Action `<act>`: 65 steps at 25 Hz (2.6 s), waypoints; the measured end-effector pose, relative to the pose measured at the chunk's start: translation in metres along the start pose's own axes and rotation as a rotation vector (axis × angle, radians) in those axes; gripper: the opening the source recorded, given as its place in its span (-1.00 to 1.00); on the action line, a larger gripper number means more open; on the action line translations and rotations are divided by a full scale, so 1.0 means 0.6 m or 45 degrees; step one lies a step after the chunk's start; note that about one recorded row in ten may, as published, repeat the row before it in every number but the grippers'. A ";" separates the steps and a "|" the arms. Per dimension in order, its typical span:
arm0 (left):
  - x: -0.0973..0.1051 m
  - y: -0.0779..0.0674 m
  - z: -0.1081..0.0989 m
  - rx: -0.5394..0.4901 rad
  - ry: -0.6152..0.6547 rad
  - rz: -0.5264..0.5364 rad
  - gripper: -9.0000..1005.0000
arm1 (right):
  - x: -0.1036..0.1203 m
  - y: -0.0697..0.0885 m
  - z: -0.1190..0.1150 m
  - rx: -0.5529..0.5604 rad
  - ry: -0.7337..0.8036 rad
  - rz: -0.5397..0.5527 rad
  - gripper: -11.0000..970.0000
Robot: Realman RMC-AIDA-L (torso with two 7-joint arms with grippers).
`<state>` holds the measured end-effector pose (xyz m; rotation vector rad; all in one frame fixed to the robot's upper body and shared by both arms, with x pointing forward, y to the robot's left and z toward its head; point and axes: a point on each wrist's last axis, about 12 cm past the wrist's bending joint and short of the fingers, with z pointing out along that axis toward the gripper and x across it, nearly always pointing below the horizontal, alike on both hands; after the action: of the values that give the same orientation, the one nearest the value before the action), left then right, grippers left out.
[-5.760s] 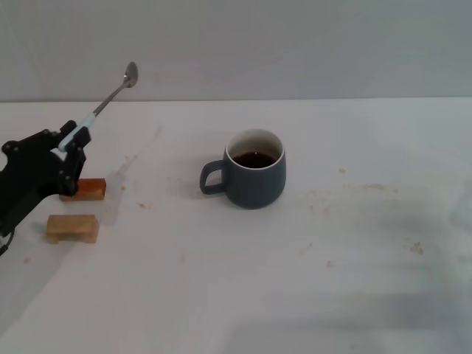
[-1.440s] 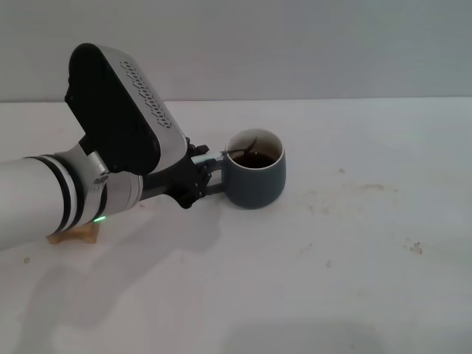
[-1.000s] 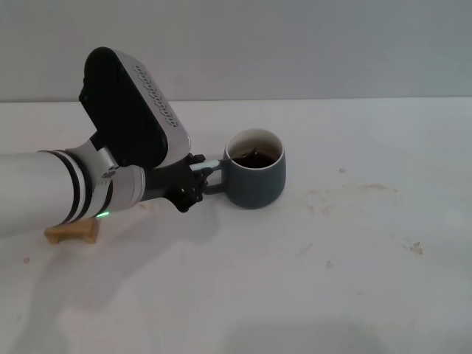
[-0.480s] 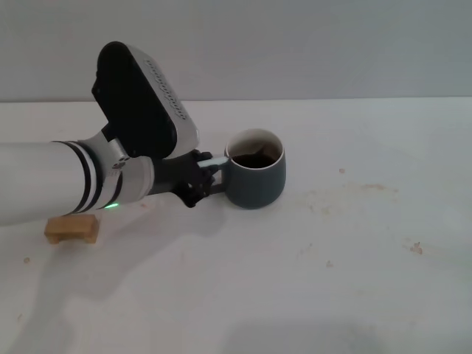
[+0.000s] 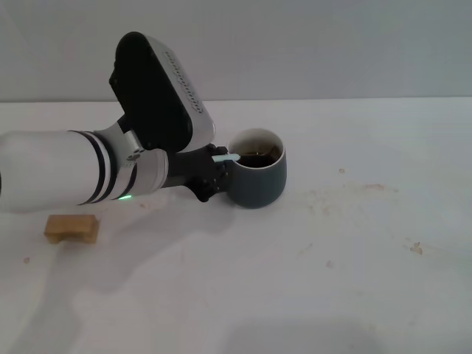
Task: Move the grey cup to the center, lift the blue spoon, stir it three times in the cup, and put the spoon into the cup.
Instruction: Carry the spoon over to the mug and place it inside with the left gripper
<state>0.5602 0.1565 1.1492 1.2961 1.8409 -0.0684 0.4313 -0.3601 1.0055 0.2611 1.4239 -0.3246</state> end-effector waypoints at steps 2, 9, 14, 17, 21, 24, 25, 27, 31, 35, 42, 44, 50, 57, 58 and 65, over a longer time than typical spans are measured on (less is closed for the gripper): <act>-0.001 -0.001 0.001 0.010 0.004 0.006 -0.70 | 0.000 0.000 -0.001 0.000 0.001 -0.001 -0.98; -0.013 -0.008 -0.010 0.052 0.013 0.037 -0.70 | 0.001 0.000 -0.001 0.000 0.002 0.000 -0.98; -0.005 -0.007 -0.016 0.061 0.040 0.015 -0.70 | 0.001 -0.001 -0.002 0.001 0.006 -0.003 -0.98; 0.003 -0.001 -0.018 0.038 0.061 0.011 -0.70 | 0.003 -0.001 -0.003 0.001 0.015 -0.003 -0.98; 0.009 0.008 -0.019 0.016 0.070 -0.002 -0.70 | 0.003 0.000 -0.003 0.000 0.015 0.000 -0.98; 0.009 0.012 -0.020 0.008 0.070 -0.007 -0.70 | 0.003 0.000 -0.002 0.000 0.015 0.000 -0.98; 0.008 0.014 -0.020 0.003 0.068 -0.005 -0.70 | 0.003 0.000 -0.003 -0.001 0.015 0.000 -0.98; 0.001 0.020 -0.018 -0.012 0.053 0.010 -0.70 | 0.003 0.001 -0.003 -0.006 0.016 0.000 -0.98; -0.009 0.020 -0.009 -0.006 0.042 0.035 -0.70 | 0.003 0.003 -0.003 -0.018 0.018 -0.001 -0.98; -0.017 0.016 -0.006 0.007 0.031 0.051 -0.70 | 0.003 0.003 -0.004 -0.019 0.019 -0.001 -0.98; -0.025 0.003 -0.010 0.025 0.013 0.075 -0.70 | 0.004 0.001 -0.006 -0.016 0.023 -0.003 -0.98; -0.026 0.002 -0.013 0.025 0.010 0.076 -0.70 | 0.004 0.002 -0.006 -0.016 0.023 -0.003 -0.98; -0.023 -0.002 -0.028 0.022 0.017 0.076 -0.70 | 0.004 0.006 -0.005 -0.030 0.021 -0.001 -0.98; -0.013 -0.002 -0.037 0.009 0.062 0.070 -0.70 | 0.002 0.010 -0.003 -0.037 0.014 0.009 -0.98; -0.013 -0.002 -0.037 0.009 0.062 0.070 -0.70 | 0.002 0.010 -0.003 -0.037 0.014 0.009 -0.98; 0.000 0.008 -0.038 -0.010 0.084 0.037 -0.70 | 0.002 0.012 -0.005 -0.044 0.014 0.013 -0.98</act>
<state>0.5500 0.1695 1.1655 1.3336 1.8754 -0.0031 0.4315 -0.3526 1.0036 0.2424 1.4371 -0.2904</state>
